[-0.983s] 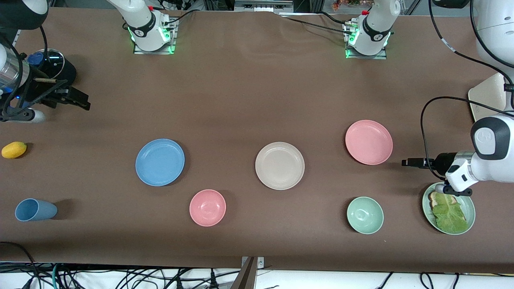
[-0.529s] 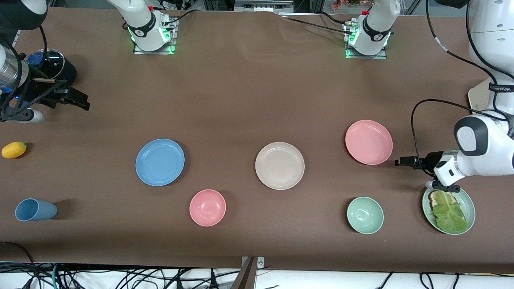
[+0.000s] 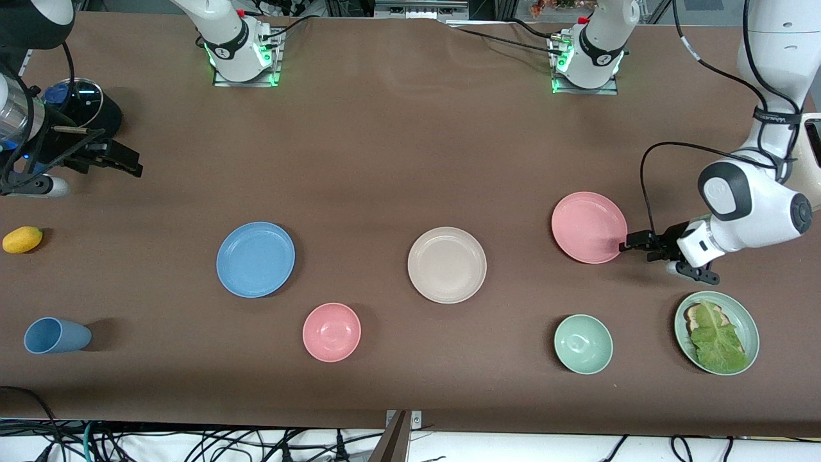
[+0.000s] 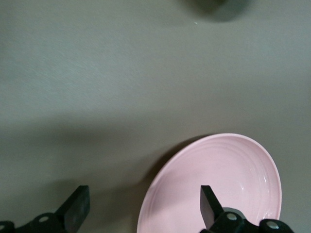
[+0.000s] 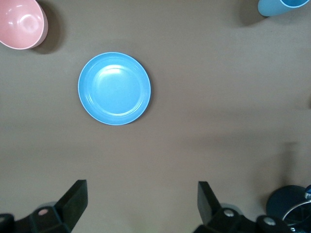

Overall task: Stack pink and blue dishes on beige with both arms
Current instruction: 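Shift the left gripper to the pink plate rim and grasp it, then lift the pink plate with the left gripper while the right gripper reaches the blue plate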

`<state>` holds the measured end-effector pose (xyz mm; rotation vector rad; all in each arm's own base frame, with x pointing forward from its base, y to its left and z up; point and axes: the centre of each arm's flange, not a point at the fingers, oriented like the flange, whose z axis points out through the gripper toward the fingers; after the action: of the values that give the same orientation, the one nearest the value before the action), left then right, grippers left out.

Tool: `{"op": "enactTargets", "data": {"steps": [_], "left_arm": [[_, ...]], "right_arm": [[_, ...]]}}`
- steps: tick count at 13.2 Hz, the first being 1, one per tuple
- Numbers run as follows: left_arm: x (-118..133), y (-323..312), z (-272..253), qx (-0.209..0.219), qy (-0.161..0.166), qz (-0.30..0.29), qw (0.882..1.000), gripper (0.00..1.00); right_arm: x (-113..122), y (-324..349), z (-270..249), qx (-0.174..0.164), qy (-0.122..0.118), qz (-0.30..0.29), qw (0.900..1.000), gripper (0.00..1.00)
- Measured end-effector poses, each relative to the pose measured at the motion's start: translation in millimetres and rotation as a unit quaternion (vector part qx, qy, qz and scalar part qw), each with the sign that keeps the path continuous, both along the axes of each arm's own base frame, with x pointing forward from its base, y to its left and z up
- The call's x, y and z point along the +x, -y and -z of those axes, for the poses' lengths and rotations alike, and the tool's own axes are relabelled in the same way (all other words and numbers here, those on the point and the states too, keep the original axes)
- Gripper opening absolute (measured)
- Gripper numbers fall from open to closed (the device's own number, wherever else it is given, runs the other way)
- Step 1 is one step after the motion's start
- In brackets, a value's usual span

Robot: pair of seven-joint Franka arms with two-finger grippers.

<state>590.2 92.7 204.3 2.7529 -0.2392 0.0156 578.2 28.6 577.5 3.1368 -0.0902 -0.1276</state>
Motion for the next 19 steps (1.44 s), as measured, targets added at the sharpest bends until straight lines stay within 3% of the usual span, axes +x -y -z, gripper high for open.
{"op": "enactTargets", "data": {"steps": [4, 7, 9, 12, 16, 19], "left_arm": [[-32, 13, 20, -0.004, 0.019, 0.003, 1.0, 1.0], [-45, 21, 20, -0.002, 0.019, 0.002, 1.0, 1.0], [-47, 21, 18, -0.001, 0.02, 0.001, 1.0, 0.93], [-47, 20, 17, 0.0, 0.021, 0.001, 1.0, 0.6], [-47, 18, 18, 0.001, 0.021, -0.001, 1.0, 0.7], [-47, 15, 19, 0.004, 0.025, 0.002, 1.0, 0.7]], "right_arm": [[7, -1, 18, -0.001, -0.014, -0.001, 1.0, 1.0], [14, -4, 21, 0.0, -0.001, -0.003, 1.0, 1.0], [18, -6, 26, 0.0, 0.003, -0.006, 1.0, 1.0], [35, -9, 52, 0.0, 0.006, -0.028, 1.0, 1.0], [59, -12, 101, -0.001, 0.003, -0.036, 0.999, 1.0], [75, -15, 144, -0.003, -0.001, -0.038, 0.999, 1.0]]}}
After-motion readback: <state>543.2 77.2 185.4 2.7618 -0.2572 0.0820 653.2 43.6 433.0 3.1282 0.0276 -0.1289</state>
